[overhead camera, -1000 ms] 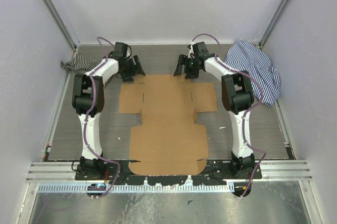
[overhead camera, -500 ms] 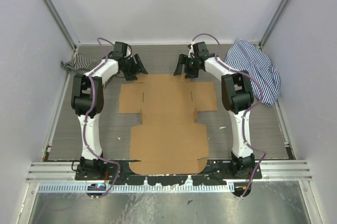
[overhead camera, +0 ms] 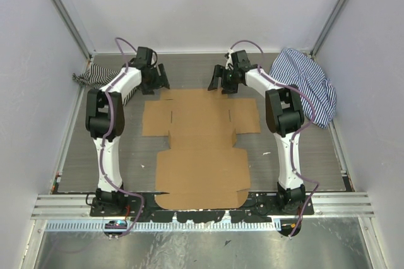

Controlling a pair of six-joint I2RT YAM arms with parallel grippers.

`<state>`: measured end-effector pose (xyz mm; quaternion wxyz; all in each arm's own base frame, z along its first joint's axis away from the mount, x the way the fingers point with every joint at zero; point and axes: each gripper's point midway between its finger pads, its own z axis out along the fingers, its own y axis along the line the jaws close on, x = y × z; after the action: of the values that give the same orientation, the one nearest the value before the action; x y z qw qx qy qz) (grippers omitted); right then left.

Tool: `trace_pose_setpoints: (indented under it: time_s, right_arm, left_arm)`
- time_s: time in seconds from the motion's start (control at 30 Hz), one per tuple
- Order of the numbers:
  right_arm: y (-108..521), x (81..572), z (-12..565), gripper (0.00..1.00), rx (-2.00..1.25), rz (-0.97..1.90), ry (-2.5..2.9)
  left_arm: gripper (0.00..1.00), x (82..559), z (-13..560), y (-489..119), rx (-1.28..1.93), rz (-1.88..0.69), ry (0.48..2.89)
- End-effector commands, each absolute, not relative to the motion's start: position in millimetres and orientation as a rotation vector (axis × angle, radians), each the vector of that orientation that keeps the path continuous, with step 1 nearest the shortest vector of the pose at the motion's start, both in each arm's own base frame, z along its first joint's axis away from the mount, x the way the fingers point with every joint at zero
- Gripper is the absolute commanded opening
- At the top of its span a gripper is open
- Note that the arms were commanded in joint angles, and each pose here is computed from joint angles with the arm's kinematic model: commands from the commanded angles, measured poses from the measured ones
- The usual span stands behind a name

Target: Fold the paper box

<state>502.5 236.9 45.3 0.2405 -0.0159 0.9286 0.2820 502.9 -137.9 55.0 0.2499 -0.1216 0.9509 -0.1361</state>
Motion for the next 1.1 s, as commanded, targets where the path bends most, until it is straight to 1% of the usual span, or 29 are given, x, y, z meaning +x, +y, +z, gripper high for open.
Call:
trace_pose_setpoints:
  time_s: [0.0,0.37,0.6,0.83,1.07]
  right_arm:
    - [232.1,499.7,22.5,0.81,-0.041,0.736,2.583]
    - [232.3,498.4,18.2,0.82,-0.052,0.737,2.589]
    - [232.5,497.0,11.5,0.82,-0.045,0.743,2.603]
    - [232.7,497.3,8.6,0.82,-0.042,0.742,2.606]
    - [230.7,497.3,3.6,0.82,-0.03,0.729,2.616]
  left_arm:
    - [0.84,506.5,45.8,-137.9,-0.275,-0.31,2.605]
    - [0.83,507.3,26.5,-150.8,-0.247,-0.325,2.635]
    - [0.8,503.8,22.3,-168.5,-0.252,-0.455,2.644]
    - [0.79,503.8,36.3,-179.4,-0.261,-0.551,2.606]
    - [0.78,506.7,62.2,-187.7,-0.268,-0.629,2.543]
